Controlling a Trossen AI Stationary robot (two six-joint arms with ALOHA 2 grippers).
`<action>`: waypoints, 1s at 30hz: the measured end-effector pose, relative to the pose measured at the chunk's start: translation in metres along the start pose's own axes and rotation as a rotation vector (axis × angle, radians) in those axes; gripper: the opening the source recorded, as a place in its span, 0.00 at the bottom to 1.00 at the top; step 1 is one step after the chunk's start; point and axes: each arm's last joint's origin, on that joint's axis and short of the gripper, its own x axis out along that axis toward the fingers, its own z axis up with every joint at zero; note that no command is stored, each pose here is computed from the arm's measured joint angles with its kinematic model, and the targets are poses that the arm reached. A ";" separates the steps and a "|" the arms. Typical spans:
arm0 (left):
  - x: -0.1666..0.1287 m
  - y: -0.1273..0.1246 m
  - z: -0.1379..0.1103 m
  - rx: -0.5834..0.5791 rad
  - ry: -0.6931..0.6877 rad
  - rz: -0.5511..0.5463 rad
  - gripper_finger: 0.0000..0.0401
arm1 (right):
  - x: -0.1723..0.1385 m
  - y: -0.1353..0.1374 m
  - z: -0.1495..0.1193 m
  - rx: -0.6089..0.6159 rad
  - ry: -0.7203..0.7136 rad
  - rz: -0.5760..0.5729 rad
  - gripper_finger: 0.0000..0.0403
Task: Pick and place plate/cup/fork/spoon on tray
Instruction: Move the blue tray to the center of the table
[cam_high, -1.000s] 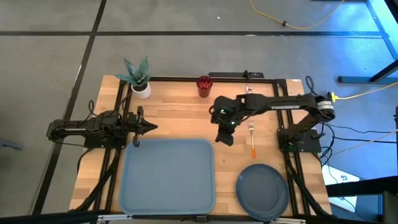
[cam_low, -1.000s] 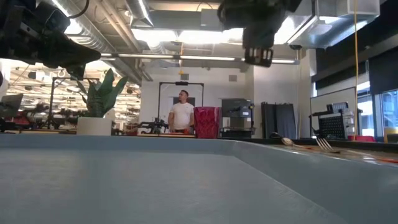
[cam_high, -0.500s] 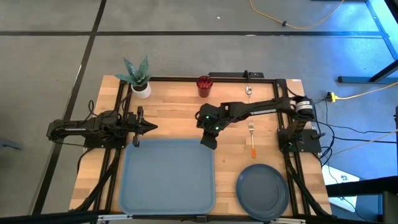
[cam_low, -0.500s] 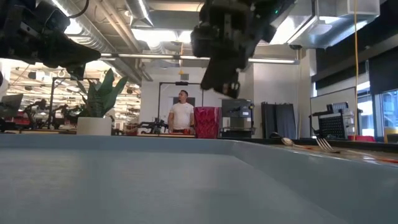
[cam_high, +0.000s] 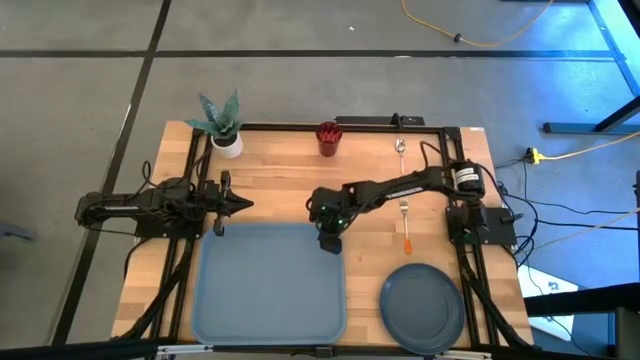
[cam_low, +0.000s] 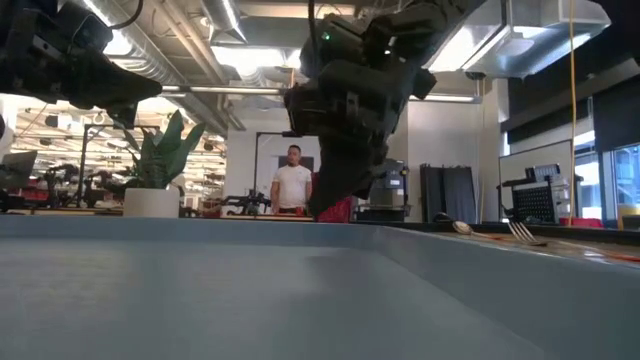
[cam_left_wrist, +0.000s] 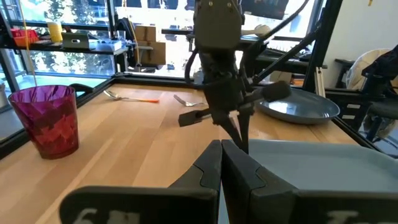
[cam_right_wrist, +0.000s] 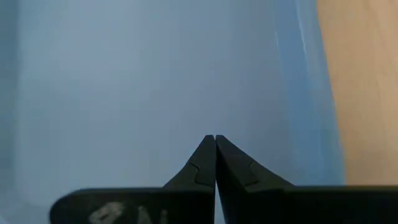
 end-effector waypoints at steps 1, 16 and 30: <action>0.000 0.000 0.000 0.000 0.000 0.000 0.00 | 0.002 -0.001 -0.001 0.001 0.002 -0.016 0.01; 0.000 0.000 0.000 0.000 0.000 0.000 0.00 | 0.018 -0.012 -0.007 0.092 0.003 -0.193 0.01; 0.000 0.000 0.000 0.000 0.000 0.000 0.00 | 0.012 -0.027 -0.010 0.154 0.027 -0.338 0.01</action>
